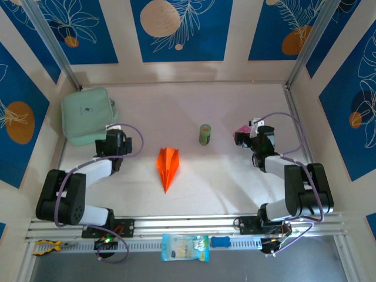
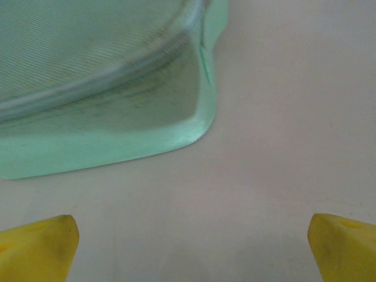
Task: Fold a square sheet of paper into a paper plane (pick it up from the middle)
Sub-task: Reset both arms
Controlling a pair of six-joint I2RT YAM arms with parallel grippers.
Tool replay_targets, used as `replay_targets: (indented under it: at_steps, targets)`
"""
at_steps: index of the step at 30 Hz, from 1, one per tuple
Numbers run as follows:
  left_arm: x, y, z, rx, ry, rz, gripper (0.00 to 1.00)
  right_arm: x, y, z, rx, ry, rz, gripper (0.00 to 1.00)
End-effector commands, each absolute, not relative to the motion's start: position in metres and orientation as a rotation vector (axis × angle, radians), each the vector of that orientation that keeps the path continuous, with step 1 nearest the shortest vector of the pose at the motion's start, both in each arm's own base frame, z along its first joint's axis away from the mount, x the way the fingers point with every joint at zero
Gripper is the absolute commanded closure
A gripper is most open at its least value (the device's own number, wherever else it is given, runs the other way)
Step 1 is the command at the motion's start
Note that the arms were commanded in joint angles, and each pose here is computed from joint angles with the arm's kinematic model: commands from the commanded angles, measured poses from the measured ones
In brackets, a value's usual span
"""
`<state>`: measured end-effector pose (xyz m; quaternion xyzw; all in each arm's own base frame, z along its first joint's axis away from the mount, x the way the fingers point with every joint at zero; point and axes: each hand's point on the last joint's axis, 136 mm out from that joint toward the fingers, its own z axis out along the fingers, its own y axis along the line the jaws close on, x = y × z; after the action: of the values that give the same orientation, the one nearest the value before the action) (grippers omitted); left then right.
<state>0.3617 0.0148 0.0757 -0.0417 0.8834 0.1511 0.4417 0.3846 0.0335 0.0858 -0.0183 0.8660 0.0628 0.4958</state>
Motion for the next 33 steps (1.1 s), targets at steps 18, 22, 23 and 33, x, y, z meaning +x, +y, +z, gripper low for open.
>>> replay_targets:
  at_steps: [18,22,23,33]
  targets:
    - [0.392,0.002,0.095,-0.034,1.871,0.149,0.00,0.395,0.004,0.095,0.125,1.922,0.038,0.01]
    - [0.392,-0.001,0.095,-0.021,1.876,0.139,0.00,0.395,0.005,0.094,0.117,1.926,0.032,0.01]
    - [0.392,-0.001,0.095,-0.020,1.875,0.140,0.00,0.395,0.005,0.095,0.117,1.922,0.030,0.01]
    - [0.392,0.000,0.095,-0.021,1.874,0.125,0.00,0.396,0.006,0.094,0.116,1.928,0.039,0.01]
